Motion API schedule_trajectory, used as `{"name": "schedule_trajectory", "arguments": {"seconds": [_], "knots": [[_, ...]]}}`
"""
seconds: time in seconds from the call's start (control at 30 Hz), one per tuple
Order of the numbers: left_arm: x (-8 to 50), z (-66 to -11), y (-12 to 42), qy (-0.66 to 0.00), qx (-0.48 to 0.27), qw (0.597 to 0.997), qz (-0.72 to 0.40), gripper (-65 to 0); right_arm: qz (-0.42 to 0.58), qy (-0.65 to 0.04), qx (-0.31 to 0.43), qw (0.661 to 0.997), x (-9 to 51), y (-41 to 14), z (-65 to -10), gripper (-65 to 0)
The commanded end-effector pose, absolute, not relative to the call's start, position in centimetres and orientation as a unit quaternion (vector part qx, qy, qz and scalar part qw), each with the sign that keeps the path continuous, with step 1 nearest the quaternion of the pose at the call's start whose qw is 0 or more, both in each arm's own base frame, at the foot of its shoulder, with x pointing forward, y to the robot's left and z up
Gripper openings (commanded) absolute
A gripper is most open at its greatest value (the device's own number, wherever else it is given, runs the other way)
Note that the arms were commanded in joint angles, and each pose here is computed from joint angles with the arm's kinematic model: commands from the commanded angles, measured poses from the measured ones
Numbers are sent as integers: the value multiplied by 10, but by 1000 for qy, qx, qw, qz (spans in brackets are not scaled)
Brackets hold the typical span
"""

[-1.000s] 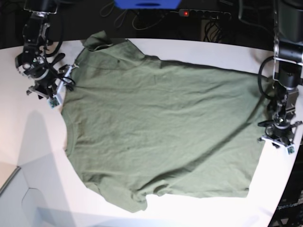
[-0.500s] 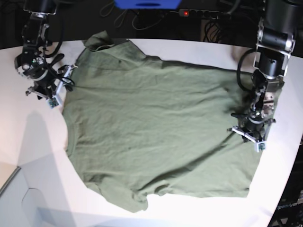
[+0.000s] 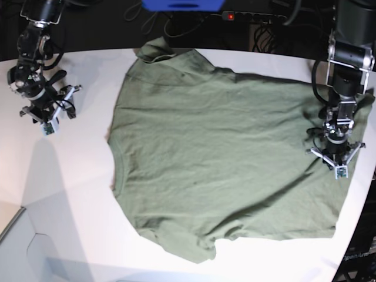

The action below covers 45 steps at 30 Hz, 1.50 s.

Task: Layout the t-shirt on the table in an organized manner, then fold the t-shirt properly
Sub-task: 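Grasp the shirt edge with both grippers and pull it outward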

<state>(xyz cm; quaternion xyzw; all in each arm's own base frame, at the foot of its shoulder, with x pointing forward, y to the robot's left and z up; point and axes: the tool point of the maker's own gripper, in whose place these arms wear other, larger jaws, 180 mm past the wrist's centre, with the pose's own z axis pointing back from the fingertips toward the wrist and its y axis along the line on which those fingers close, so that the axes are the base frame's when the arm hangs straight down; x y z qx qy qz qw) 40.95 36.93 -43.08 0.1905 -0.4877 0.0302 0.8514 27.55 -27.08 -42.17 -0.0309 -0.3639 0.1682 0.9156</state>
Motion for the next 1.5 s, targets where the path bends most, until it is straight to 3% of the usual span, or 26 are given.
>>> {"name": "schedule_trajectory", "arguments": {"seconds": [0.0, 0.17, 0.3, 0.43, 0.53, 0.83, 1.27, 1.47], "knots": [[408, -436, 369, -466, 188, 864, 36, -554, 175, -374, -43, 910, 282, -274, -411, -326], [410, -438, 359, -470, 179, 863, 36, -554, 186, -449, -44, 873, 303, -234, -361, -329], [410, -443, 351, -468, 172, 866, 37, -554, 191, -504, -16, 842, 312, -182, -327, -390], [403, -450, 349, -461, 172, 870, 36, -554, 224, -482, 26, 847, 310, -131, -336, -500], [404, -455, 337, -461, 161, 872, 36, -554, 254, -428, 63, 865, 303, -100, -370, -643], [382, -474, 335, -440, 161, 883, 33, -554, 246, -355, 115, 895, 292, -82, -430, -650], [341, -497, 353, -404, 178, 897, 24, -554, 269, -314, 72, 908, 247, -168, -470, -650], [339, -490, 368, -404, 191, 894, 23, -554, 204, -319, 56, 924, 246, -214, -481, -650]]}}
